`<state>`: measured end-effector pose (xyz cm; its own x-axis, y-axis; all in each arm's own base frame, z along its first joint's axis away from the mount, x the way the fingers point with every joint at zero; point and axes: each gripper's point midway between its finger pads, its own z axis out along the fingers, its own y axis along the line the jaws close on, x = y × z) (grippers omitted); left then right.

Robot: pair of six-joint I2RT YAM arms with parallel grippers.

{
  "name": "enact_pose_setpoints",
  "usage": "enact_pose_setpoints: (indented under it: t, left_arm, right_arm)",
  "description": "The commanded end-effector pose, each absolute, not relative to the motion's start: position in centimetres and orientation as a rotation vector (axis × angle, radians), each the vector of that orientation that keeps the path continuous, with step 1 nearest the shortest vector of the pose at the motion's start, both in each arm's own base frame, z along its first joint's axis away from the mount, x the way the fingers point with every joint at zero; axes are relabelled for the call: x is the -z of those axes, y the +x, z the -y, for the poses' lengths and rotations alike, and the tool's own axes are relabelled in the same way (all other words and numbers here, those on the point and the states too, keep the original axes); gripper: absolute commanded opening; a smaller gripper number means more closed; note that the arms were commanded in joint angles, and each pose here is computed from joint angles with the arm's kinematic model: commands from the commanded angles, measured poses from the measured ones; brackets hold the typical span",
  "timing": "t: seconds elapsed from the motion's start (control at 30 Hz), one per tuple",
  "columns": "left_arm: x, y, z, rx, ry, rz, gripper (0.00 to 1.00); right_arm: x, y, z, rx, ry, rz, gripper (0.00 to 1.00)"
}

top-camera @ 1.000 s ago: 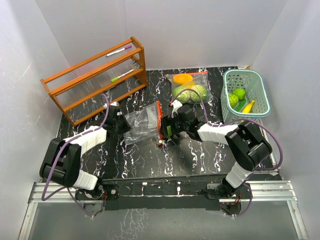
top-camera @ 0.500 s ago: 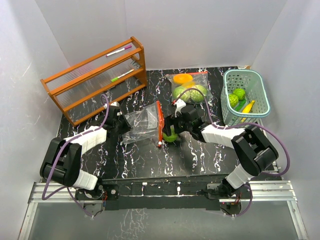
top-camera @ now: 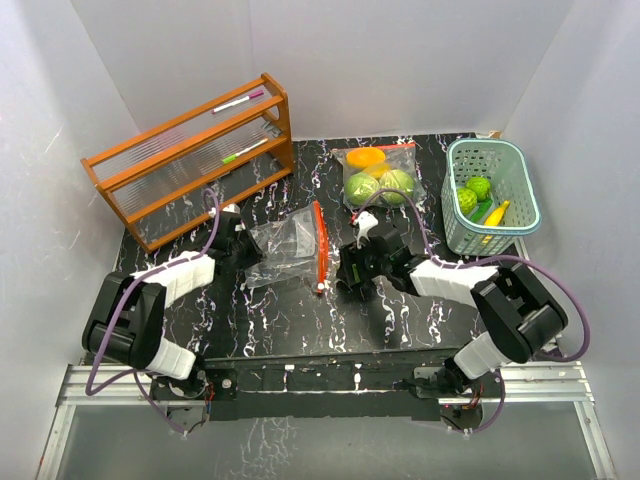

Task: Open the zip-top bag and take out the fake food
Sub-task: Pick up the fake fruit from the center of the board.

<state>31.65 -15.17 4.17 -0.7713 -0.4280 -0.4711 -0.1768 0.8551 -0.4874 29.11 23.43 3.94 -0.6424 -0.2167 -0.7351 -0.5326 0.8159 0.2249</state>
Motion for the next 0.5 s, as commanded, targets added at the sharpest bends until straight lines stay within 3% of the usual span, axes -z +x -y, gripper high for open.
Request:
enact_pose_setpoints:
  t: [0.0, 0.27, 0.47]
  left_arm:
    - [-4.1, 31.6, 15.6, 0.596, -0.431, -2.444, 0.0]
    - [-3.7, 31.5, 15.5, 0.587, -0.428, -2.454, 0.0]
    - [-3.6, 31.3, 15.9, 0.619, -0.433, -2.459, 0.0]
  right_arm:
    - [-7.0, 30.5, -23.1, -0.528, -0.5, -2.155, 0.58]
    - [-15.0, 35.7, -20.8, -0.423, -0.4, -2.044, 0.56]
    - [-24.3, 43.0, -11.8, -0.271, -0.117, -1.917, 0.56]
